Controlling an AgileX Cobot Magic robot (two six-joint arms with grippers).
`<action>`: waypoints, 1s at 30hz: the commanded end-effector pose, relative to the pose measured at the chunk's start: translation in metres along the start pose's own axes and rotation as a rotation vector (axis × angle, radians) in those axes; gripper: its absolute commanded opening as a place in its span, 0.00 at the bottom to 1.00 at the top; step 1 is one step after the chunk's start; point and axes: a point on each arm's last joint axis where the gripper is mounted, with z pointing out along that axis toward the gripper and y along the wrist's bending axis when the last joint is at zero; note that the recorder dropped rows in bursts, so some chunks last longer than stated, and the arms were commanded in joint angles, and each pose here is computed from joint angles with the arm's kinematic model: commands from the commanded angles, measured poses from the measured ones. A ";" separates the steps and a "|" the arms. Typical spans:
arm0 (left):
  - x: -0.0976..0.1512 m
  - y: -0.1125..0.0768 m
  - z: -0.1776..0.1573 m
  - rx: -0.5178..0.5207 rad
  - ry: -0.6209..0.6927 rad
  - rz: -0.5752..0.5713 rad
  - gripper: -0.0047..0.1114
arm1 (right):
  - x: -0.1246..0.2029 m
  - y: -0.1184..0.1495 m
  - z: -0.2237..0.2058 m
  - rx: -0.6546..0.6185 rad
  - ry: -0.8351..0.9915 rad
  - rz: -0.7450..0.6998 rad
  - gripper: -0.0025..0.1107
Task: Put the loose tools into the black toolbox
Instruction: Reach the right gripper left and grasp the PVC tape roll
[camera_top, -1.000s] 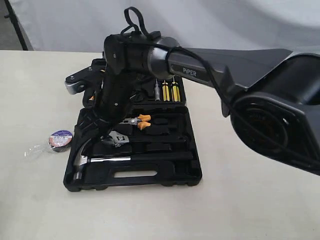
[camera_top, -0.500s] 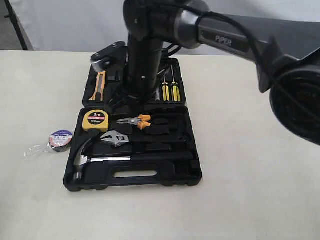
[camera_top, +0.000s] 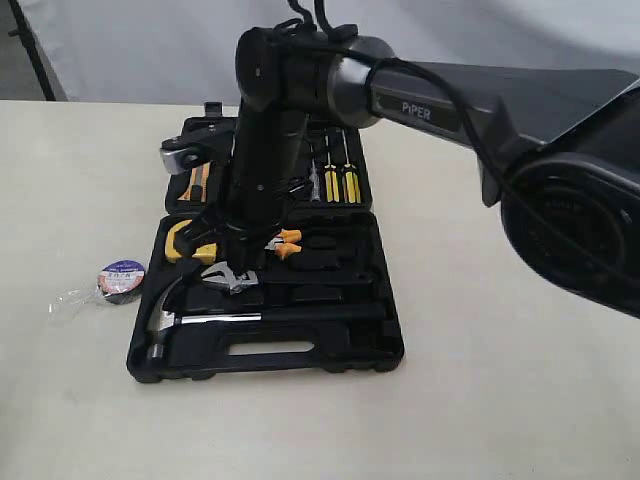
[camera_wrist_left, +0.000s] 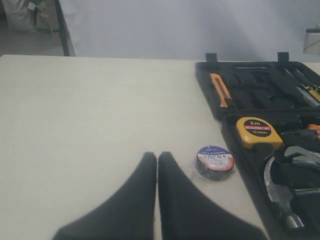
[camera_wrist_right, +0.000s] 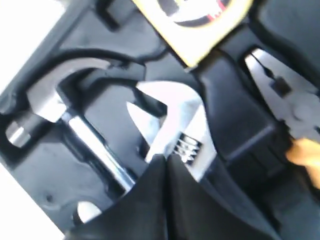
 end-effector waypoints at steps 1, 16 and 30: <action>0.002 0.000 -0.001 0.014 -0.007 -0.022 0.05 | -0.001 0.006 0.036 -0.013 0.036 0.015 0.02; 0.002 0.000 -0.001 0.014 -0.007 -0.022 0.05 | -0.028 0.019 -0.012 -0.009 -0.161 -0.001 0.02; 0.002 0.000 -0.001 0.014 -0.007 -0.022 0.05 | -0.068 0.085 0.020 0.035 -0.353 -0.246 0.36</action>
